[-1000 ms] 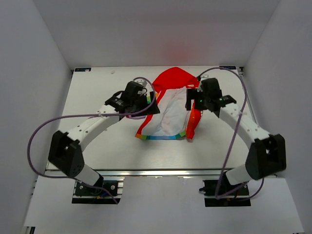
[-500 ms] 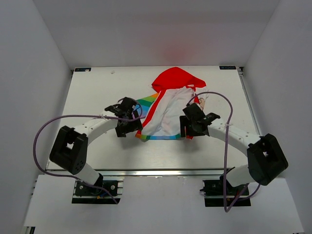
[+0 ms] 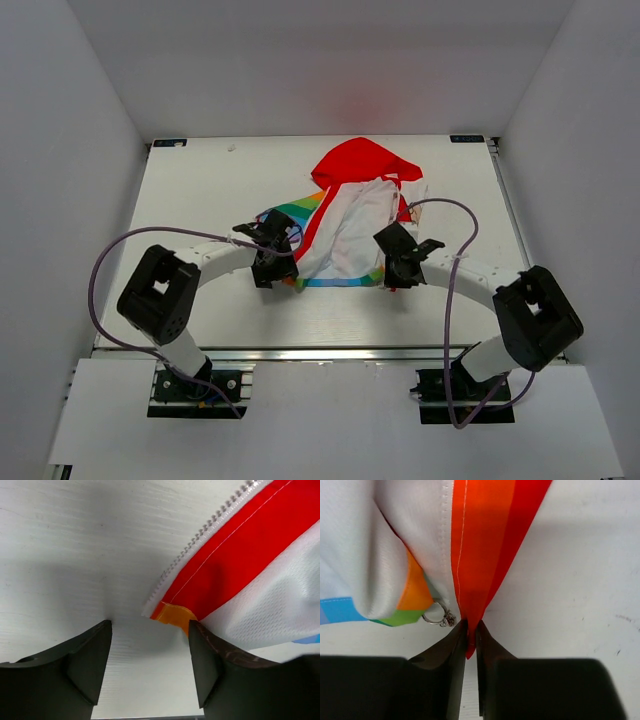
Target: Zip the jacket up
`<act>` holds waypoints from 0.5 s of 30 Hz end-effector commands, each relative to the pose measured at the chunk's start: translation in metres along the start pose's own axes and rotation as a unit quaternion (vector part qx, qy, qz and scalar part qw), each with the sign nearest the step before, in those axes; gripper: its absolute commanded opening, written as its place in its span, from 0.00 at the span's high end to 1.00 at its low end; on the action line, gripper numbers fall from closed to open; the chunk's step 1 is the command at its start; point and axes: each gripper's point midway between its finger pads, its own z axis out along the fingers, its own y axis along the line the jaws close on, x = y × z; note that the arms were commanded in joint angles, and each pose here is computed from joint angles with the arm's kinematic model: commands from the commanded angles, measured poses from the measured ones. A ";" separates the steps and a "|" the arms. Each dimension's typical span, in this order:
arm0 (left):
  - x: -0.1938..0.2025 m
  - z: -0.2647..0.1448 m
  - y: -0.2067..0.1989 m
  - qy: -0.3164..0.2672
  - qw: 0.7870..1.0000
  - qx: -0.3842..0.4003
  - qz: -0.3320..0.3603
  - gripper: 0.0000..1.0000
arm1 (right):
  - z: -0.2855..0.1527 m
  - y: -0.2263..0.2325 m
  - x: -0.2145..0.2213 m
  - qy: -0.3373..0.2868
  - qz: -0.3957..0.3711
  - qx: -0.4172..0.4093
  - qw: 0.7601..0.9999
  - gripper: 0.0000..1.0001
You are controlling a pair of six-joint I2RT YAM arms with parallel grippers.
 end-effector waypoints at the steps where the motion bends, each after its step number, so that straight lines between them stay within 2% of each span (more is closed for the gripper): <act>1: 0.000 0.015 0.001 -0.003 1.000 -0.010 -0.006 0.30 | -0.008 -0.004 -0.007 -0.030 0.028 -0.005 0.999 0.84; 2: -0.002 0.018 -0.004 -0.005 1.000 -0.003 -0.006 0.34 | -0.009 -0.006 -0.006 -0.030 0.030 -0.006 0.999 0.85; 3: 0.001 0.022 -0.008 0.005 1.000 0.005 -0.001 0.45 | -0.010 -0.008 -0.005 -0.031 0.032 -0.006 0.999 0.90; 5: -0.001 0.026 -0.018 0.007 1.000 0.023 0.002 0.59 | -0.016 -0.011 -0.007 -0.040 0.043 -0.014 0.998 0.93; 6: 0.001 0.028 -0.021 0.012 0.999 0.030 0.009 0.70 | -0.017 -0.015 -0.008 -0.041 0.050 -0.014 0.998 0.99; 7: 0.004 0.030 -0.023 0.020 0.999 0.036 0.012 1.00 | -0.021 -0.017 -0.008 -0.046 0.057 -0.022 0.997 1.00; 9: 0.003 0.031 -0.025 0.017 0.999 0.043 0.018 1.00 | -0.024 -0.023 -0.012 -0.055 0.074 -0.027 0.995 1.00; 12: -0.017 0.014 -0.023 -0.026 0.999 0.028 0.015 1.00 | -0.037 -0.034 -0.022 -0.079 0.100 -0.048 0.991 1.00; 15: -0.061 -0.032 -0.033 -0.116 0.992 0.039 0.011 1.00 | -0.044 -0.042 -0.028 -0.083 0.103 -0.060 0.989 1.00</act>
